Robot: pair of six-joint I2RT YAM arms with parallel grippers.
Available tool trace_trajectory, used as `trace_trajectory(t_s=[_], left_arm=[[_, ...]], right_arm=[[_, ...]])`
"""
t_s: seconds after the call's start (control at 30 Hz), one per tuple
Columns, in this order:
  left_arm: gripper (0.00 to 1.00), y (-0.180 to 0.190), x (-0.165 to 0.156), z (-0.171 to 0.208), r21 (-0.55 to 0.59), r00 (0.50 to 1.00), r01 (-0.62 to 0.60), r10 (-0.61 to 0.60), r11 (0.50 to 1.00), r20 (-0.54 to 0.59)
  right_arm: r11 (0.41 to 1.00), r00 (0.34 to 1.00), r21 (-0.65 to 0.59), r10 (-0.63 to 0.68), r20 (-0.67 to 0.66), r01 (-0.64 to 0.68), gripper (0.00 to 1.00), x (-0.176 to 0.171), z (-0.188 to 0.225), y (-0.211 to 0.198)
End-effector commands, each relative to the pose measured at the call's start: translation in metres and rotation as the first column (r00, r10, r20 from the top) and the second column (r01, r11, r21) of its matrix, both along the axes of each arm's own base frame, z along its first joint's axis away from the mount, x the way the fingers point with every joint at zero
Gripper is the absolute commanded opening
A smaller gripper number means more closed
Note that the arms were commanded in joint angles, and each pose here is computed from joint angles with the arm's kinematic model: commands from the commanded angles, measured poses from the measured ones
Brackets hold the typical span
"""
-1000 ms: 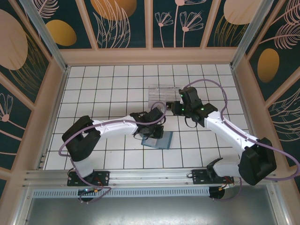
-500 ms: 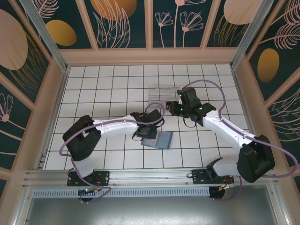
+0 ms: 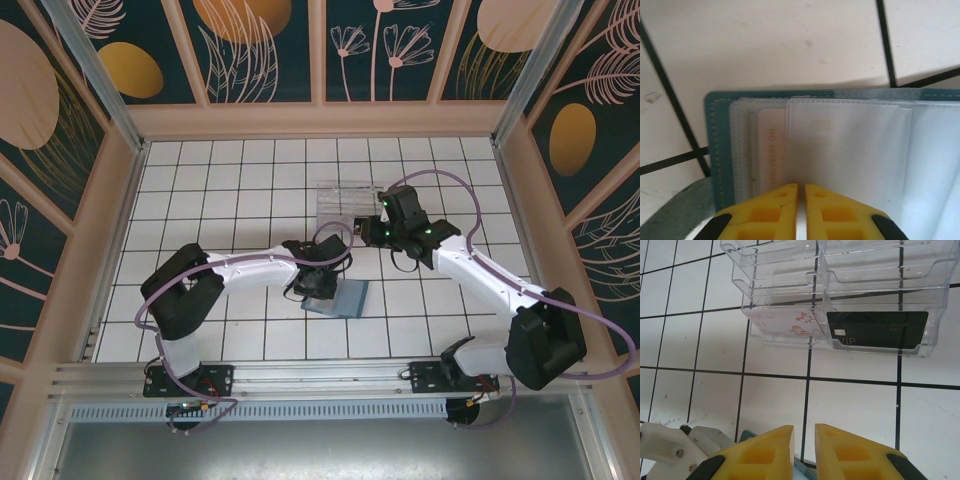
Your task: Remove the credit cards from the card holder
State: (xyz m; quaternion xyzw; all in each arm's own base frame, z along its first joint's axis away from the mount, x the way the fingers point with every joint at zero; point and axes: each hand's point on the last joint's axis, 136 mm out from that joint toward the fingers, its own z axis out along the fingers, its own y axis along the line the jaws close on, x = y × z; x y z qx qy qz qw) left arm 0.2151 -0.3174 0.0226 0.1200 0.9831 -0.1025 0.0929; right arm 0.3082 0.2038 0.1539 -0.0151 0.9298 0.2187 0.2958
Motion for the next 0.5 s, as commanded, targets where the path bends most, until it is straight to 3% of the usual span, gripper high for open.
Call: trace_trajectory(t_s=[0.0,0.3,0.47], left_arm=[[0.12,-0.018,-0.006,-0.002,-0.066,0.998,0.036,-0.039,0.997,-0.048],[0.12,-0.046,-0.011,0.008,-0.218,0.994,0.045,-0.065,0.975,-0.083],[0.12,-0.055,-0.012,0.013,-0.266,0.993,0.047,-0.073,0.963,-0.089]], right_arm=[[1.000,1.000,0.025,0.008,-0.015,-0.008,0.19,-0.002,-0.004,0.004],[0.997,0.991,0.077,0.007,-0.135,0.003,0.19,-0.032,-0.029,0.001],[0.982,0.969,0.188,0.058,-0.239,-0.012,0.20,-0.062,-0.043,0.010]])
